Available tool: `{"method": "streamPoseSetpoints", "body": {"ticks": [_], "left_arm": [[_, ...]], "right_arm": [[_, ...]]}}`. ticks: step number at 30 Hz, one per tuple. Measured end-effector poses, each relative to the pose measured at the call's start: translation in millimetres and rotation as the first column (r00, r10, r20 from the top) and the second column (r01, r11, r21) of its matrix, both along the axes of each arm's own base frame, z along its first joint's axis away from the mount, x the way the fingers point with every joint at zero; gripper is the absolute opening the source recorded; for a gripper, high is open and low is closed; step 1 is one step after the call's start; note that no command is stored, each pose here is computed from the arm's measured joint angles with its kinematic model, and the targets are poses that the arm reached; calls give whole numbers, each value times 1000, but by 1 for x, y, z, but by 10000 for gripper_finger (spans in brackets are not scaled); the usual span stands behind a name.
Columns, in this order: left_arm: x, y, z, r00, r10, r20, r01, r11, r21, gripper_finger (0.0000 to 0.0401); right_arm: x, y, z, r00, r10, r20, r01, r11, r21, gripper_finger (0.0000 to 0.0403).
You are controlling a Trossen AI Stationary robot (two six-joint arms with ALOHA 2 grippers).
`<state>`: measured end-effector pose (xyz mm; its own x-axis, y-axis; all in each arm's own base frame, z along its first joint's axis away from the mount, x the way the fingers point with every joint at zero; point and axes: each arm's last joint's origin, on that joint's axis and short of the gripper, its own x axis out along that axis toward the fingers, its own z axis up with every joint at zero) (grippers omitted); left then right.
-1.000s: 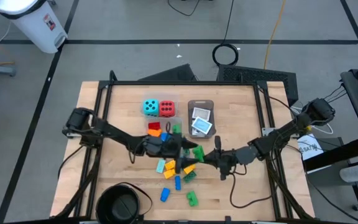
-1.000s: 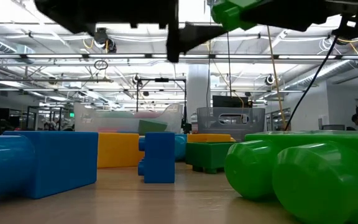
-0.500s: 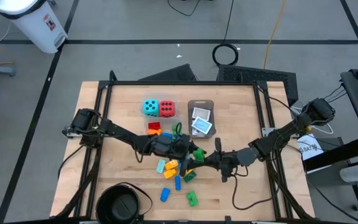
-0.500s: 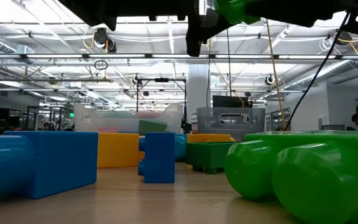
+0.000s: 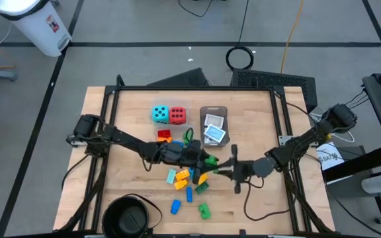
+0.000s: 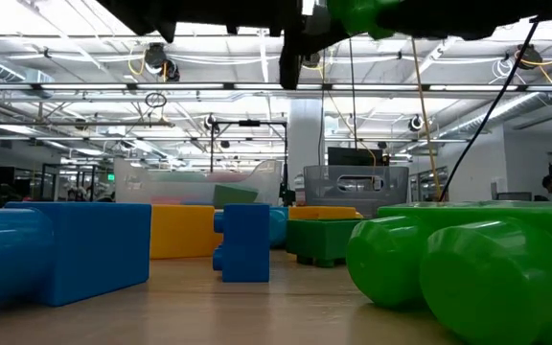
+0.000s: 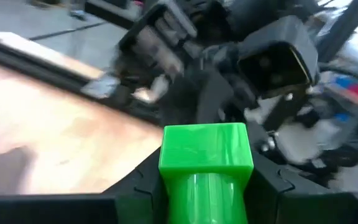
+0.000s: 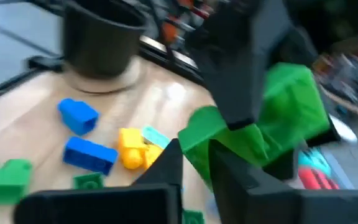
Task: Pick & Place Toys
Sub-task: Put the green game piece into the bottom transparent bin
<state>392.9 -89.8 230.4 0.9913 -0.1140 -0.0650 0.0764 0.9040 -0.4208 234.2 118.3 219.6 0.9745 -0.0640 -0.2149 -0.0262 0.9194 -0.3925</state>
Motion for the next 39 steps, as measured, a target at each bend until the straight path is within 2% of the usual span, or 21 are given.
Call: {"method": "streamPoseSetpoints", "body": {"ticks": [2,5,8,11,17,24,32,37,39], "left_arm": [[-9,0,4,998,61,-36,-60,998,24,140],[-29,5,4,990,126,-65,-123,992,41,140],[-55,12,-3,969,229,-89,-225,973,56,140],[-83,22,-14,935,337,-108,-336,941,31,140],[-118,39,-55,859,490,-148,-496,868,-5,140],[-125,58,-68,810,554,-191,-571,820,-42,144],[-124,60,-68,811,554,-189,-571,820,-46,303],[-124,60,-68,813,551,-189,-568,822,-47,369],[-125,59,-63,835,518,-187,-538,840,-76,387]], "right_arm": [[-7,0,4,997,-80,16,80,997,16,94],[-18,1,17,988,-141,67,135,987,87,142],[-27,2,27,989,-120,86,108,986,129,180],[-31,1,32,989,-112,98,96,984,149,204],[-30,1,30,991,-95,90,82,986,146,219],[-22,-4,24,989,-135,67,123,981,150,216],[-19,-7,22,986,-158,62,145,974,172,221],[-19,-7,22,985,-162,63,147,970,192,218],[-19,-7,22,985,-162,62,148,970,193,218]]}}
